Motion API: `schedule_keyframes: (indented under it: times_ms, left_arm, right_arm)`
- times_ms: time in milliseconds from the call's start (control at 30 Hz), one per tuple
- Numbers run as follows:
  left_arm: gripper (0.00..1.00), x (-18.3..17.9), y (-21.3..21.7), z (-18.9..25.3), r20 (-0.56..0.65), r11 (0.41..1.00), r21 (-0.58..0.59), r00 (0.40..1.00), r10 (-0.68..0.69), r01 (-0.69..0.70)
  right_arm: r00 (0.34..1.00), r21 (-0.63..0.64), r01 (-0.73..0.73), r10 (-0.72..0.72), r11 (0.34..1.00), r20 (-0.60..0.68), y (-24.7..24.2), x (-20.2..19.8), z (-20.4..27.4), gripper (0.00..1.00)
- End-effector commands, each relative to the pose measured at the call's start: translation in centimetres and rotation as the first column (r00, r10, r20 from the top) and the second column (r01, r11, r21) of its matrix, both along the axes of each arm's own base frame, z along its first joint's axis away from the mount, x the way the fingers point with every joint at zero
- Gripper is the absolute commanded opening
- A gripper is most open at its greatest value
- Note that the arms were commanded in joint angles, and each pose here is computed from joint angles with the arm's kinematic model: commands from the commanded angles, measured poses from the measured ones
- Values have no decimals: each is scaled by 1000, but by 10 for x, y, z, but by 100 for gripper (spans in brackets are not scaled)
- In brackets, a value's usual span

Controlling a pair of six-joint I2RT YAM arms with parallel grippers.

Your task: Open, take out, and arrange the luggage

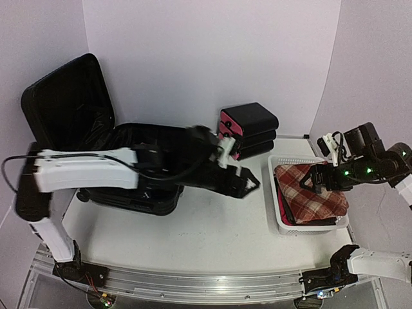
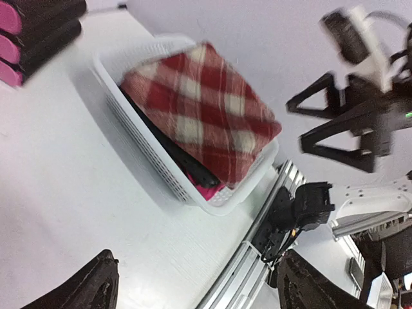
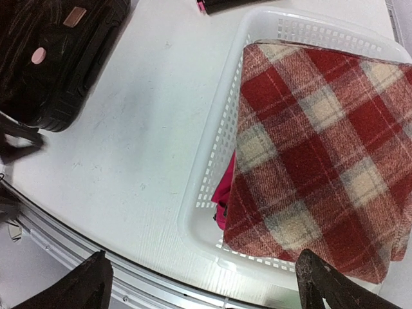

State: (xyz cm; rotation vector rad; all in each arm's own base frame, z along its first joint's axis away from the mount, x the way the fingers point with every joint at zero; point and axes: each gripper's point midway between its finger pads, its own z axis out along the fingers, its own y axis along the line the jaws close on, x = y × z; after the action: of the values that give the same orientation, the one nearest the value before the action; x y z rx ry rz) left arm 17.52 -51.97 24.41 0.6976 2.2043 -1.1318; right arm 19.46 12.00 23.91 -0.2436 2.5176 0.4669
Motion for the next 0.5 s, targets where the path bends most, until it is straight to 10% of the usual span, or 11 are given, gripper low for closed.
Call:
schedule_keyframes:
  times_ms: [0, 233, 467]
  left_arm:
    - [87, 32, 114, 59, 205, 987, -52, 966, 159, -152]
    - [90, 13, 232, 66, 189, 944, -98, 925, 328, -315]
    - [91, -10, 257, 55, 120, 951, -91, 944, 306, -296]
  right_arm:
    - [995, 12, -89, 89, 996, 44, 22, 24, 5, 98]
    - [996, 27, -31, 28, 999, 84, 53, 103, 8, 98]
    - [989, 149, 106, -119, 983, 82, 69, 218, 33, 98]
